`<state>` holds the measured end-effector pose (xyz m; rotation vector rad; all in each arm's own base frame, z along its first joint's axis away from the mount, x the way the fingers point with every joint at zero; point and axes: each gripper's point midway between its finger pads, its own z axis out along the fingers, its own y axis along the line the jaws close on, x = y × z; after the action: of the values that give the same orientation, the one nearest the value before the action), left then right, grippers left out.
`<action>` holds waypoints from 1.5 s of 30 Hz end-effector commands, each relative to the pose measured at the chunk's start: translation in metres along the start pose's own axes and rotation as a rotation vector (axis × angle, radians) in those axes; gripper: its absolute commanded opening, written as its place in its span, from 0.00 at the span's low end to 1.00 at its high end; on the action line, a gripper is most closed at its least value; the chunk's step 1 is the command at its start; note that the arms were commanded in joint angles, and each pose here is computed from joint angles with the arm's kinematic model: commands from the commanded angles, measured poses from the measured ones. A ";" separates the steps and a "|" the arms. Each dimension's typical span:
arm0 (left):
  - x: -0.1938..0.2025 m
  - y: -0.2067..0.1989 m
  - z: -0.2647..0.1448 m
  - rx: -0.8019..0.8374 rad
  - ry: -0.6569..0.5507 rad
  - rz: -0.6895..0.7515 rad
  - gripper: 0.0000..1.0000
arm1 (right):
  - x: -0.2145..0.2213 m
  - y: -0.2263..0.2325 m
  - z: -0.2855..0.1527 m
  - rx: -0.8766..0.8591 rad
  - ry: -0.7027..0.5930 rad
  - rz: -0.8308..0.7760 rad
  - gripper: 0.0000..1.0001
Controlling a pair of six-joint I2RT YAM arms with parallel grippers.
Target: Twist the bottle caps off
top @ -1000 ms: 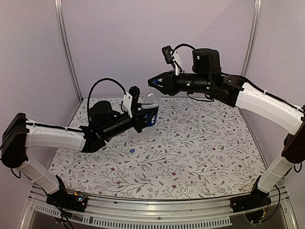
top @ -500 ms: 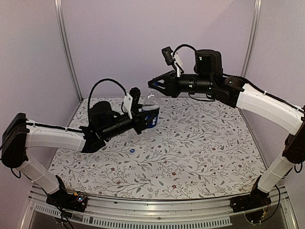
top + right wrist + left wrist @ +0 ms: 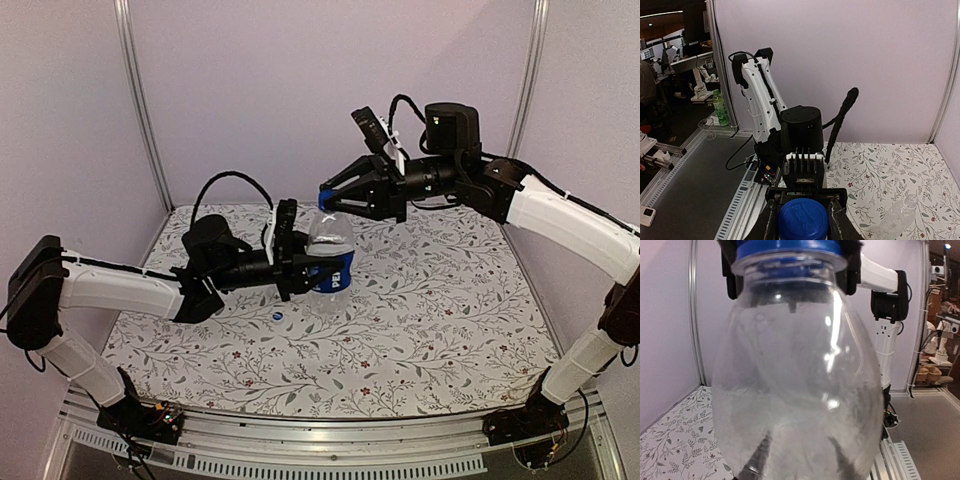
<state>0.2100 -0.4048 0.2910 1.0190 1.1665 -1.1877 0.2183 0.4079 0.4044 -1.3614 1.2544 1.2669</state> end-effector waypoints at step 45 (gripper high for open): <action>0.018 0.075 -0.013 -0.465 0.085 -0.006 0.28 | 0.004 -0.096 -0.003 0.591 -0.042 0.283 0.69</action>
<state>0.2826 -0.3830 0.2548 0.7283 1.4644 -0.8456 0.3089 0.4099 0.4019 -0.7656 1.6335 0.9988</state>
